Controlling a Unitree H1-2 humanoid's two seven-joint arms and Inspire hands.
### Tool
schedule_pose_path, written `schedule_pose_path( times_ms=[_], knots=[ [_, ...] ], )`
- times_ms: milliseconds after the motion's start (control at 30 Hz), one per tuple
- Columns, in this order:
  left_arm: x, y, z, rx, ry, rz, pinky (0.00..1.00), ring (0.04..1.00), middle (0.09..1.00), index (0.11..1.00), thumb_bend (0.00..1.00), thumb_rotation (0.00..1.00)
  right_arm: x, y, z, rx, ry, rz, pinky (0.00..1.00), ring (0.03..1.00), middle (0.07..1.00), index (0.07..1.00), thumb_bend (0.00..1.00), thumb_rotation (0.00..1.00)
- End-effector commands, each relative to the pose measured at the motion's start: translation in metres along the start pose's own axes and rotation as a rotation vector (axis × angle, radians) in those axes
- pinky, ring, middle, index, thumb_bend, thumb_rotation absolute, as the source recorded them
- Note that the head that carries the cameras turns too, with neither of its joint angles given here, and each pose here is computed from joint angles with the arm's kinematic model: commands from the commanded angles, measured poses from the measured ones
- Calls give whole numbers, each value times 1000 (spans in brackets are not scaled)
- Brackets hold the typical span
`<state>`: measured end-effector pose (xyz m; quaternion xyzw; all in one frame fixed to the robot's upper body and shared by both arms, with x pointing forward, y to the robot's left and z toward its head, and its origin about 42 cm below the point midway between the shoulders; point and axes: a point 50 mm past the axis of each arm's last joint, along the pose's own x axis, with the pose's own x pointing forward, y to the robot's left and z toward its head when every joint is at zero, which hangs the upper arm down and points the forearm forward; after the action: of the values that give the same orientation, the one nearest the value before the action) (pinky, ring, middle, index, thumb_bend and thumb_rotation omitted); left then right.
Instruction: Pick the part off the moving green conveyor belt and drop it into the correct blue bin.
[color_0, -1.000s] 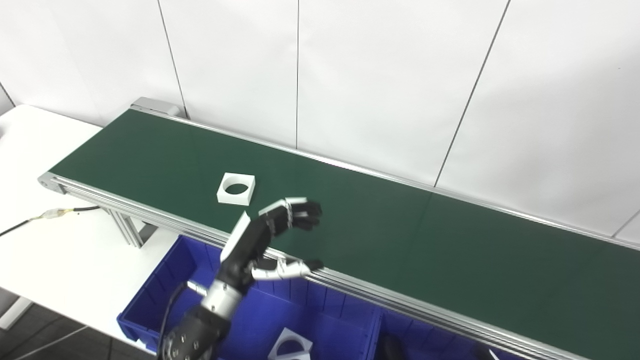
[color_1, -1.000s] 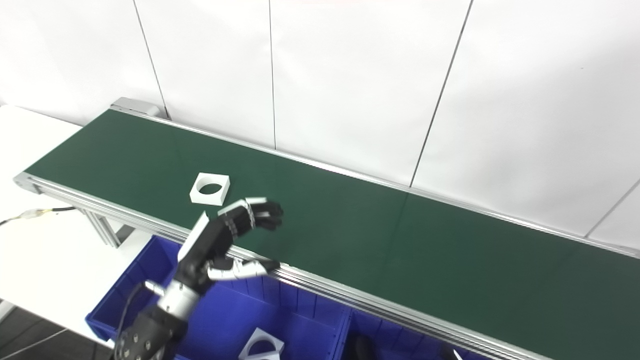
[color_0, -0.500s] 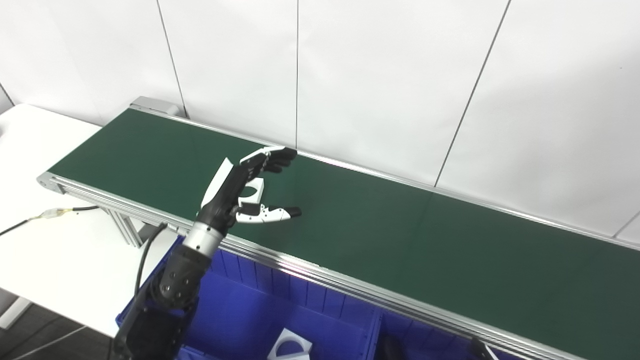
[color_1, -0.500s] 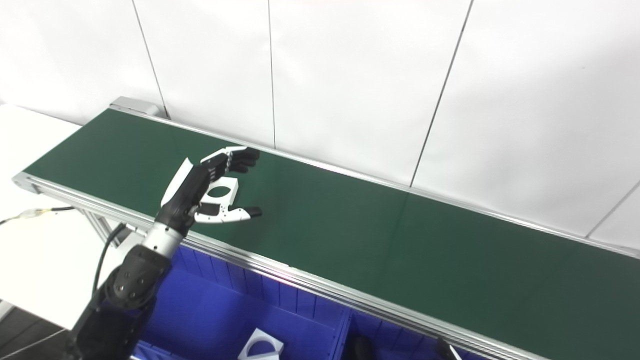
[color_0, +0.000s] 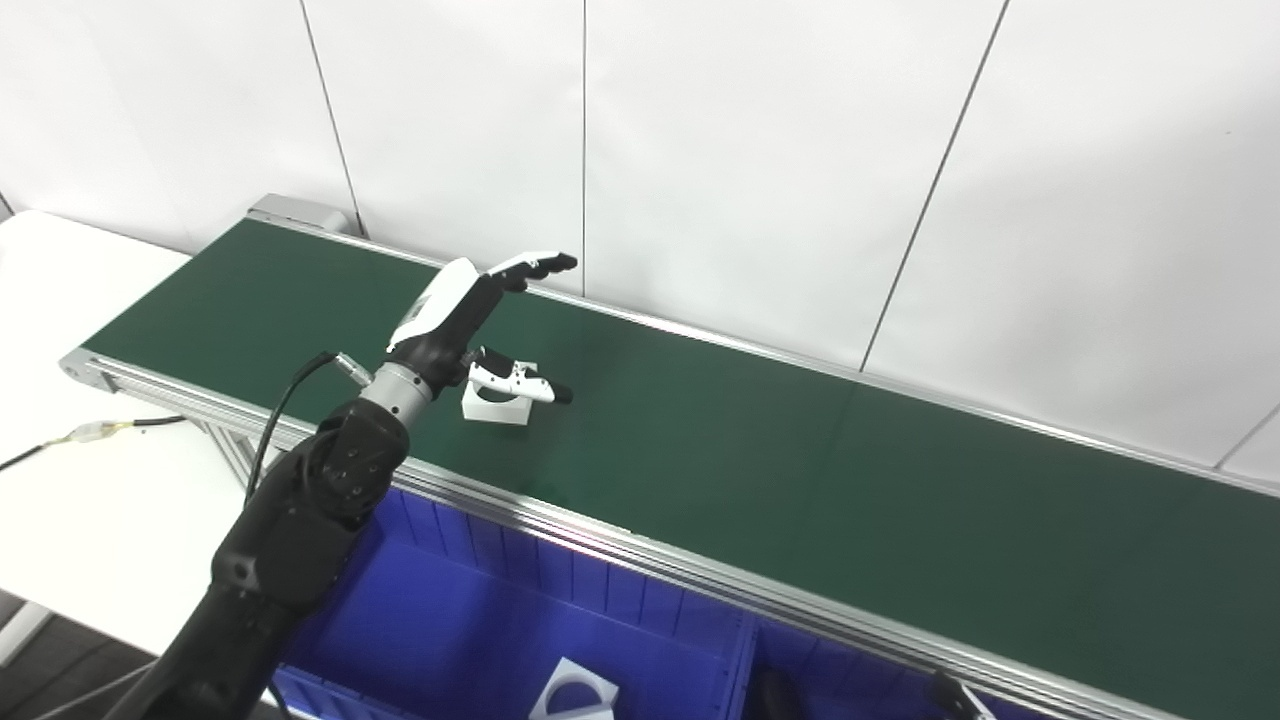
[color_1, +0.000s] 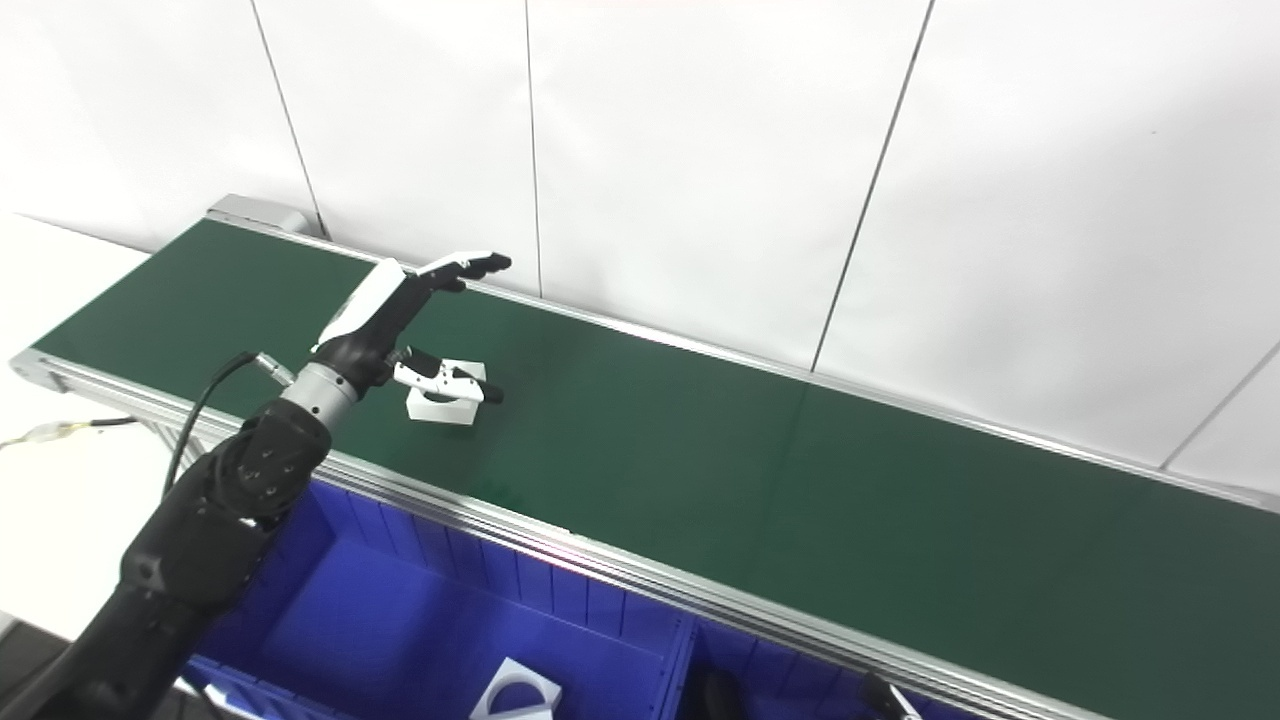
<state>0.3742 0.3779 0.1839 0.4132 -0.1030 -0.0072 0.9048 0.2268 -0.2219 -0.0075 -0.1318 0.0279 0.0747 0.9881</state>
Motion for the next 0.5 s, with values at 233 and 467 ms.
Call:
schedule_pose_path(
  times_ms=[233,467],
  knots=[
    [41,28,-4,218,-35,-138,902,930,913,860,949,143,9,-2,15,-4,-99,-2,651,755,813,832,726,0],
    [51,21,-5,269,33,-262,916,934,940,878,988,182,7,-2,15,1,-98,-4,651,744,807,828,734,0]
  ],
)
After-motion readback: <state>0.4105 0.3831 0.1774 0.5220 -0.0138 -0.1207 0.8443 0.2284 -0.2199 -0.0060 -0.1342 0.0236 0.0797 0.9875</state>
